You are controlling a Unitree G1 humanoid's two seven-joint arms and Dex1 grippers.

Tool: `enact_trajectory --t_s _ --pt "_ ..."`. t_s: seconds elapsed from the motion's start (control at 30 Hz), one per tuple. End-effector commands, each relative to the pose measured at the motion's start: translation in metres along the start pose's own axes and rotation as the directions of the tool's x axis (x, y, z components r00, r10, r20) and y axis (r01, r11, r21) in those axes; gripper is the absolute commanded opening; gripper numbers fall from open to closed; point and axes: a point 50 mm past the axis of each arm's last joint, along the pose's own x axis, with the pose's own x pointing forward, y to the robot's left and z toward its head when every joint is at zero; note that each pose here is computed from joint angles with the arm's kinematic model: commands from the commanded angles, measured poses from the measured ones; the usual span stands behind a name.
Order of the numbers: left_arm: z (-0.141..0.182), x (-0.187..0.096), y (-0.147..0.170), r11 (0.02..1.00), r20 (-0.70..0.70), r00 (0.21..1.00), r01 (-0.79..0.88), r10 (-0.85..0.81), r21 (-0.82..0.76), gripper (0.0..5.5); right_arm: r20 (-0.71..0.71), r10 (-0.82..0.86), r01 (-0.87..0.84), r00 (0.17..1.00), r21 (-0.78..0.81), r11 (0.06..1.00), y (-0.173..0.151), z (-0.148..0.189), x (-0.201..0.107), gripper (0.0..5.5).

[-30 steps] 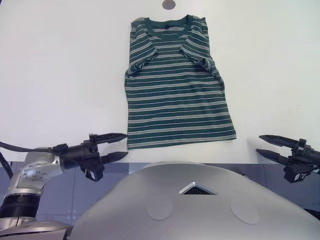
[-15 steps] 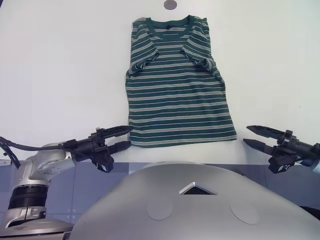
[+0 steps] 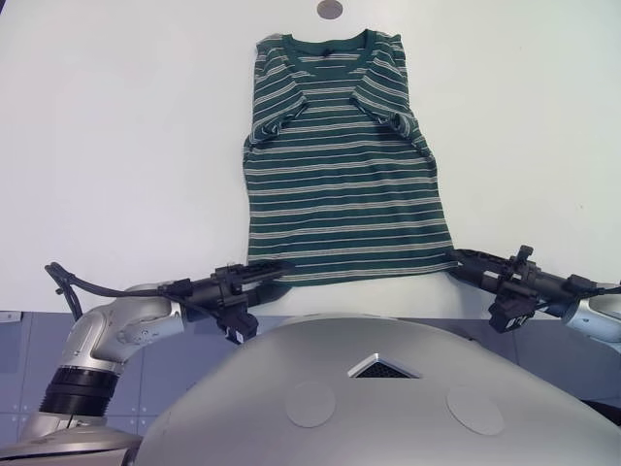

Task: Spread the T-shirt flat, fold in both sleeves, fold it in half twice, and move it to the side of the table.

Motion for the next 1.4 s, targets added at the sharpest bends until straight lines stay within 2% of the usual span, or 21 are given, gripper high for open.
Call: enact_trajectory --t_s 0.03,0.17,0.23,0.3,0.53,0.63,0.7,0.73,0.87,0.93,1.0,1.13,1.37,1.4 --pt "-0.008 -0.011 -0.05 0.951 -0.115 0.947 0.286 -0.299 -0.113 1.81 -0.038 0.04 -0.04 0.998 0.006 0.999 0.001 -0.009 0.001 0.85" --pt "-0.021 -0.012 -0.047 0.958 -0.172 0.944 0.267 -0.282 -0.107 1.28 -0.042 0.018 -0.018 0.999 0.001 1.0 -0.005 -0.013 0.004 0.02" --pt "-0.045 -0.027 -0.039 0.949 -0.227 0.922 0.296 -0.313 -0.107 1.09 -0.047 0.007 -0.007 0.999 0.006 1.0 -0.005 -0.012 0.005 0.0" --pt "-0.056 -0.037 -0.032 0.942 -0.244 0.91 0.318 -0.335 -0.107 0.96 -0.054 -0.005 0.006 0.999 0.014 1.0 -0.003 -0.011 0.007 0.0" --pt "-0.05 -0.04 -0.034 0.894 -0.145 0.887 0.412 -0.437 -0.176 0.36 -0.055 -0.042 0.042 0.998 0.004 0.999 -0.012 -0.015 0.016 0.0" --pt "-0.051 -0.034 -0.018 0.934 -0.122 0.934 0.315 -0.337 -0.166 0.15 -0.054 -0.05 0.051 0.997 0.007 0.999 -0.014 -0.015 0.019 0.0" --pt "-0.052 -0.036 0.007 0.977 -0.085 0.977 0.187 -0.196 -0.101 0.01 -0.062 -0.065 0.066 0.996 0.021 0.998 -0.009 -0.012 0.021 0.0" --pt "-0.053 -0.039 0.017 0.988 -0.078 0.987 0.137 -0.143 -0.069 0.01 -0.066 -0.069 0.071 0.995 0.027 0.997 -0.008 -0.01 0.021 0.0" --pt "-0.053 -0.06 0.052 0.997 -0.036 0.999 -0.029 0.032 0.078 0.77 -0.086 -0.084 0.089 0.993 0.053 0.995 0.001 -0.003 0.023 0.0" --pt "-0.049 -0.067 0.049 0.995 -0.021 1.0 0.001 0.001 0.097 1.1 -0.094 -0.09 0.096 0.992 0.068 0.993 0.007 0.002 0.023 0.0" --pt "-0.05 -0.074 0.03 0.99 -0.059 0.989 0.137 -0.134 0.038 1.1 -0.098 -0.096 0.104 0.99 0.079 0.991 0.01 0.007 0.024 0.0" --pt "-0.054 -0.085 0.007 0.921 -0.167 0.908 0.39 -0.384 0.002 1.1 -0.117 -0.101 0.113 0.988 0.102 0.988 0.016 0.015 0.023 0.0" --pt "-0.027 -0.066 -0.005 0.922 -0.148 0.912 0.387 -0.381 0.013 1.1 -0.123 -0.107 0.122 0.987 0.117 0.986 0.02 0.024 0.026 0.0" --pt "-0.02 -0.061 -0.007 0.925 -0.134 0.917 0.379 -0.375 0.006 1.3 -0.123 -0.107 0.122 0.987 0.117 0.986 0.02 0.025 0.027 0.0"
